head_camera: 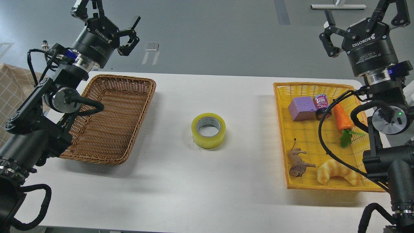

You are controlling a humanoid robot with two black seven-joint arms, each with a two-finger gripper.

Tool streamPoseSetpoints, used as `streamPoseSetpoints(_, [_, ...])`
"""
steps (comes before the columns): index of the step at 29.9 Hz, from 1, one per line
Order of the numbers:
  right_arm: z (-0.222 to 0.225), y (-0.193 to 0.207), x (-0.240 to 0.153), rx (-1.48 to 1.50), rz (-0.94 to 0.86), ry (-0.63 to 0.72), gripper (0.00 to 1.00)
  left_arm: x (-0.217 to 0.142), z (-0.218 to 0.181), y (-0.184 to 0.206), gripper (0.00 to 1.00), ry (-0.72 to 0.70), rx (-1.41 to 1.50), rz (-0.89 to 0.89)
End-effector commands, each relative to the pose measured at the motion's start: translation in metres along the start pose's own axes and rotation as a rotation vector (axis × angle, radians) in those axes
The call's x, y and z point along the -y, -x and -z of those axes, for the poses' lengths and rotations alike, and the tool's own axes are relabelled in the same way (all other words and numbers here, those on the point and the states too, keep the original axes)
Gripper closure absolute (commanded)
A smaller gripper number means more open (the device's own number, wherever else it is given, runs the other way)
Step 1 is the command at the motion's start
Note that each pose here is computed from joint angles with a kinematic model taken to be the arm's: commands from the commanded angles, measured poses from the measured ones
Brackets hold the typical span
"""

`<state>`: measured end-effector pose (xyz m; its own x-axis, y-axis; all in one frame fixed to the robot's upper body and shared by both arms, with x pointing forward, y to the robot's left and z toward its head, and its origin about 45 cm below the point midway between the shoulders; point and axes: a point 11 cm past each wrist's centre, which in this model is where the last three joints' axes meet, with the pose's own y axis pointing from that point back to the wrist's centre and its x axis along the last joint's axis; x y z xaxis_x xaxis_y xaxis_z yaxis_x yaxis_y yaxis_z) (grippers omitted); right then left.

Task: Place and transfer tape with both arms
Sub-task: 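Swing the left gripper over the basket toward the tape roll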

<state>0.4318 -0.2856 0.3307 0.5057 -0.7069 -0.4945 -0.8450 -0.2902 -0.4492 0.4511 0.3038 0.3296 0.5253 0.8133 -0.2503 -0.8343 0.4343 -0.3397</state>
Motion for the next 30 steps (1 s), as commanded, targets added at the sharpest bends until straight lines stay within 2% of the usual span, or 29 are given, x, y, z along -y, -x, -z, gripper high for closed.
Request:
streamPoseSetpoints(1, [-0.001,-0.002,-0.002,0.016,-0.009,-0.009,0.0,0.004,-0.005,0.011,0.02,-0.038,0.123,0.06])
streamPoseSetpoints(5, [-0.005,-0.006,-0.009,0.035,-0.027,-0.007,0.0,0.008,-0.011,0.032,0.02,-0.108,0.378,0.176])
streamPoseSetpoints(17, [-0.013,-0.019,-0.028,0.092,-0.074,-0.008,0.0,0.002,-0.024,0.033,0.02,-0.276,0.859,0.298])
streamPoseSetpoints(26, [-0.016,-0.023,-0.033,0.094,-0.088,0.001,0.0,0.003,-0.016,0.059,0.02,-0.436,1.131,0.528])
streamPoseSetpoints(30, [-0.018,-0.025,-0.036,0.096,-0.096,0.004,0.0,0.0,-0.013,0.057,0.02,-0.509,1.232,0.59])
